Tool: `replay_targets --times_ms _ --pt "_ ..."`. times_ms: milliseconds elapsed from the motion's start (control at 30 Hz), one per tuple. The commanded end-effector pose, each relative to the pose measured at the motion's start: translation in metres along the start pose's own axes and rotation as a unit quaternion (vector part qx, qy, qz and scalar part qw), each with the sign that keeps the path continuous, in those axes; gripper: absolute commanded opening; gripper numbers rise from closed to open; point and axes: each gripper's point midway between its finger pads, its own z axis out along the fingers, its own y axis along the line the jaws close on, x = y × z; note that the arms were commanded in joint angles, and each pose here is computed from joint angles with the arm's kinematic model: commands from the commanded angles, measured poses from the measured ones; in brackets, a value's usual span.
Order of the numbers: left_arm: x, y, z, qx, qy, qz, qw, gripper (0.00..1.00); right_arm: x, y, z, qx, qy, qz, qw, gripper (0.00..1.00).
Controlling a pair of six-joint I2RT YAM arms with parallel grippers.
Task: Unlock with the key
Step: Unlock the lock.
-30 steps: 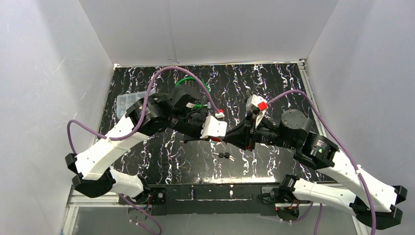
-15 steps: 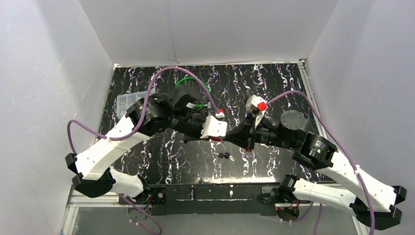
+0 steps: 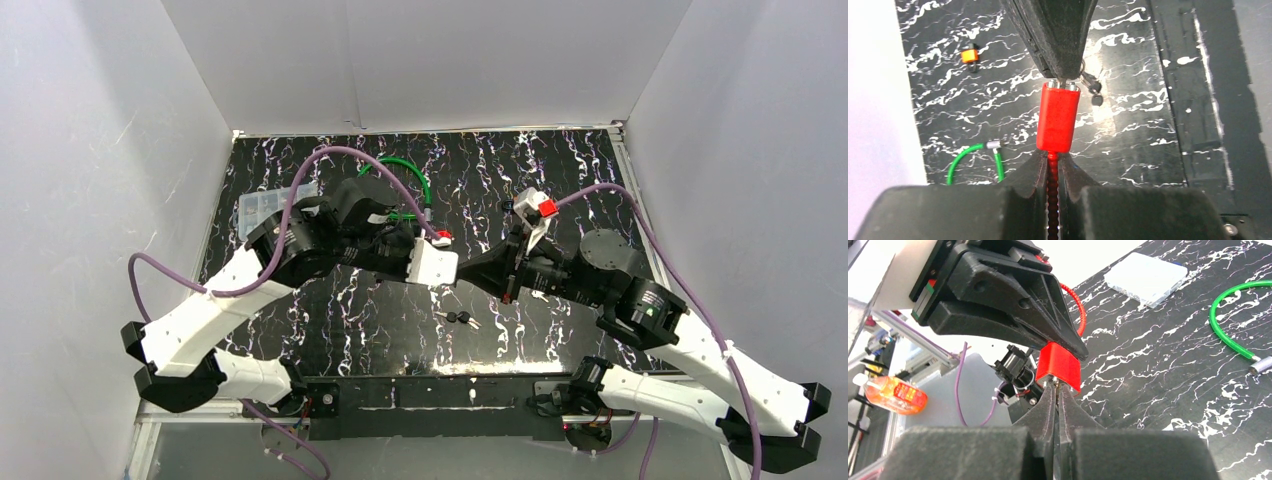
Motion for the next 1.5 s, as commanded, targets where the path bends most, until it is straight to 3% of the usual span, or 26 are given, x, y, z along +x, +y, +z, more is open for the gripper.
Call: replay_targets --times_ms 0,200,700,1067,1233,1300,1367,1467 --pt "-0.04 0.046 -0.019 -0.118 -0.077 0.083 0.987 0.0 0.018 0.004 0.011 -0.018 0.021 0.054 0.998 0.01" --pt "-0.047 0.061 -0.023 -0.166 -0.09 0.153 0.97 0.0 0.01 -0.005 0.009 0.002 -0.011 0.082 0.997 0.01" --pt "-0.077 0.093 -0.04 -0.293 -0.121 0.311 0.896 0.0 -0.015 -0.033 0.005 -0.011 -0.057 0.211 0.976 0.01" --pt "-0.088 0.087 -0.039 -0.343 -0.116 0.461 0.81 0.0 -0.017 -0.041 0.002 -0.013 -0.068 0.232 0.97 0.01" --pt "-0.087 0.082 -0.037 -0.341 -0.115 0.472 0.805 0.0 -0.025 -0.037 0.001 -0.021 -0.075 0.22 0.972 0.01" --pt "-0.084 0.082 -0.035 -0.342 -0.109 0.474 0.804 0.0 -0.027 -0.038 -0.002 -0.012 -0.081 0.218 0.972 0.2" --pt "-0.082 0.083 -0.033 -0.344 -0.105 0.478 0.801 0.0 -0.03 -0.036 -0.007 -0.009 -0.09 0.211 0.973 0.5" --pt "-0.079 0.081 -0.03 -0.344 -0.102 0.484 0.798 0.0 -0.031 -0.033 -0.015 -0.005 -0.094 0.201 0.975 0.7"
